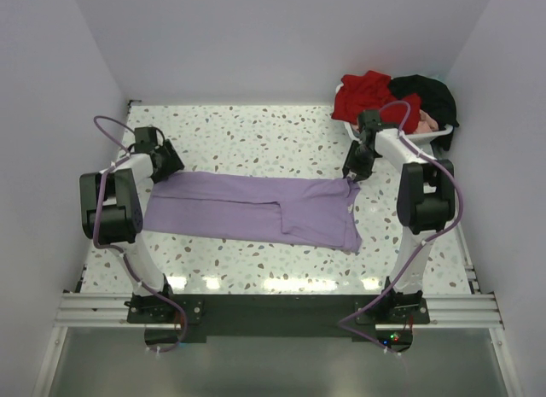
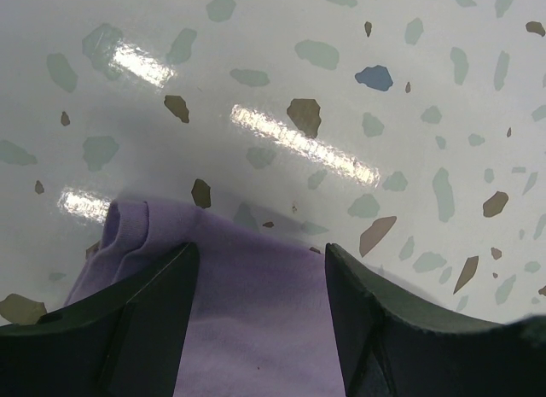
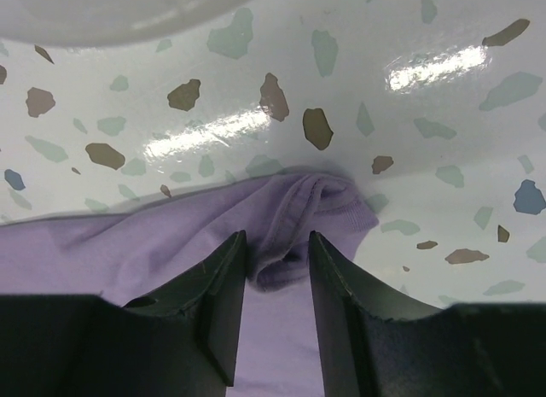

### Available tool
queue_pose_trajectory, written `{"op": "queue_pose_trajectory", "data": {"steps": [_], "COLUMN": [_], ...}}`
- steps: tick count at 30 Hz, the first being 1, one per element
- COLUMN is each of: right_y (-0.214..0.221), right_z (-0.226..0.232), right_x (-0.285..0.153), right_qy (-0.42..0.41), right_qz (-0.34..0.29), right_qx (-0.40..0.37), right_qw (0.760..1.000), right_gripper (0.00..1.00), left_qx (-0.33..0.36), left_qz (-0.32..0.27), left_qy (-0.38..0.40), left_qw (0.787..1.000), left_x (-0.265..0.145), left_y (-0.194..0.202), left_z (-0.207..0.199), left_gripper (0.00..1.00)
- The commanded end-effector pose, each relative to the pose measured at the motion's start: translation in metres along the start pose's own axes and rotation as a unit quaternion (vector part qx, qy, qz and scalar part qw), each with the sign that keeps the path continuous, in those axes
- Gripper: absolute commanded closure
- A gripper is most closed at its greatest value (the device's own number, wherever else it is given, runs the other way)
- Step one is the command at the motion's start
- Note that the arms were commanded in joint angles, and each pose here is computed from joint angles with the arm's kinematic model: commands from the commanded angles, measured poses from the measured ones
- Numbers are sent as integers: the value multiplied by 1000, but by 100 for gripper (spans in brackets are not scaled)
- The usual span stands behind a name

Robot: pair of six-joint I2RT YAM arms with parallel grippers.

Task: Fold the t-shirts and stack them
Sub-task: Fold the tshirt

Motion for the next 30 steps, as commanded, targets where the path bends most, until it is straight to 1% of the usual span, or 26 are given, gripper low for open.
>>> {"op": "queue_pose_trajectory", "data": {"steps": [1, 2, 3, 4, 5, 6, 8, 12, 16, 21, 26, 27, 28, 29, 30], "right_y": [-8, -7, -9, -10, -11, -12, -18, -28, -38, -43, -38, -38, -38, -36, -37], "right_z": [9, 10, 10, 10, 10, 10, 8, 0, -12, -21, -26, -26, -26, -25, -25], "right_x": [-3, -1, 3, 5, 5, 7, 6, 3, 3, 10, 19, 21, 21, 20, 19], "right_qy": [-21, -22, -22, -19, -17, -13, -5, 18, 31, 42, 49, 48, 48, 47, 47], "right_qz": [-11, -10, -10, -11, -13, -15, -26, -44, -57, -64, -57, -57, -56, -55, -56], "right_qx": [2, 5, 6, 7, 6, 9, 10, 12, 31, 43, 41, 42, 41, 42, 43], "right_qw": [1000, 1000, 1000, 1000, 1000, 1000, 1000, 999, 997, 996, 996, 996, 996, 996, 996], "right_gripper": [62, 64, 68, 79, 87, 93, 100, 100, 100, 100, 99, 93, 76, 69, 63], "left_qx": [-7, -6, -8, -7, -7, -9, -8, -12, -16, -16, -9, -7, -3, -1, -1], "left_qz": [23, 22, 22, 23, 23, 22, 21, 25, 25, 26, 25, 24, 23, 22, 22], "left_qy": [-19, -20, -21, -22, -23, -24, -36, -48, -55, -61, -59, -56, -55, -52, -49], "left_qw": [1000, 1000, 999, 999, 999, 999, 999, 998, 998, 998, 998, 998, 998, 998, 999], "left_x": [8, 8, 8, 8, 9, 9, 9, 9, 9, 10, 10, 11, 11, 10, 10], "left_y": [17, 16, 15, 16, 15, 14, 14, 19, 21, 23, 22, 21, 21, 20, 20], "left_z": [13, 14, 16, 17, 18, 20, 26, 35, 43, 46, 46, 46, 46, 44, 43], "left_gripper": [34, 34, 34, 34, 34, 34, 34, 34, 34, 34, 34, 34, 34, 34, 34]}}
Point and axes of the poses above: each gripper's point midway between its finger pads, its own x axis out along the fingers, its own z axis along the line the jaws close on, y = z × x, the point moved 1 cm from there along -x, back along the fingers, and after that the axes turned 15 degrees about x, right-handed, at the moved point
